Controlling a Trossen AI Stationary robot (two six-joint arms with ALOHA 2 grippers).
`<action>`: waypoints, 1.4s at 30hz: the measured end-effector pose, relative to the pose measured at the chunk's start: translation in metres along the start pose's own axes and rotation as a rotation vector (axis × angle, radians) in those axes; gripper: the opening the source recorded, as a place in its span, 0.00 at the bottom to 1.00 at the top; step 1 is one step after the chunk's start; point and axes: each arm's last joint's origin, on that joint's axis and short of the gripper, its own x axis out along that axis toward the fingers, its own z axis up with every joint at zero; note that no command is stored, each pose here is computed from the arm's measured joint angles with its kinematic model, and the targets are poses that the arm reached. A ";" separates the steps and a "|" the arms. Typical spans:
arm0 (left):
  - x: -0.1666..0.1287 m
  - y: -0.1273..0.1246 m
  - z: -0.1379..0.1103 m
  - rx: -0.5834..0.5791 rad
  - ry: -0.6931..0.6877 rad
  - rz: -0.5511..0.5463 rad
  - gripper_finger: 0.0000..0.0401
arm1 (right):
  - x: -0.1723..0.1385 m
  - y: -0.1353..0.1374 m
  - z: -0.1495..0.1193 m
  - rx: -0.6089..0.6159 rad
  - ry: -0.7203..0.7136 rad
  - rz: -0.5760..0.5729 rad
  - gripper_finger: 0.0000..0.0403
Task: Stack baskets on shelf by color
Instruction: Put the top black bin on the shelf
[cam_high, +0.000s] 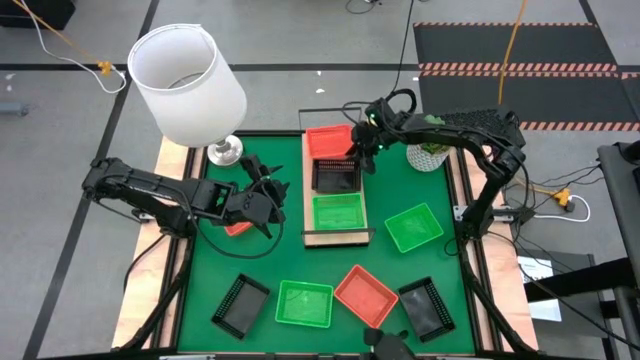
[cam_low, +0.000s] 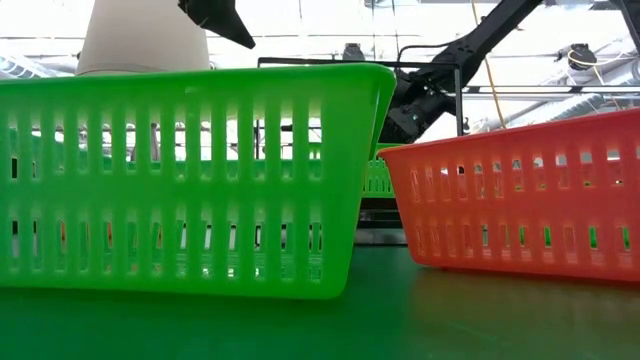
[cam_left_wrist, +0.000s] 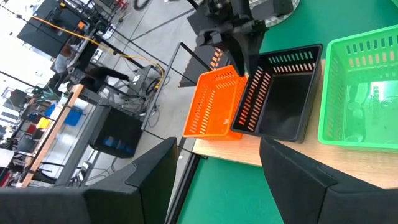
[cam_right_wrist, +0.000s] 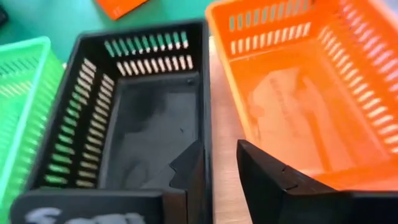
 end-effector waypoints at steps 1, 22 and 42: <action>0.000 0.000 0.000 0.000 0.000 0.000 0.58 | -0.004 0.002 0.002 0.007 -0.006 -0.005 0.24; 0.001 0.000 0.000 -0.007 -0.005 -0.029 0.58 | -0.042 0.075 -0.038 0.034 0.035 -0.270 0.25; 0.020 0.008 0.003 -0.080 -0.012 -0.109 0.58 | -0.011 0.068 -0.073 0.000 -0.119 -0.308 0.01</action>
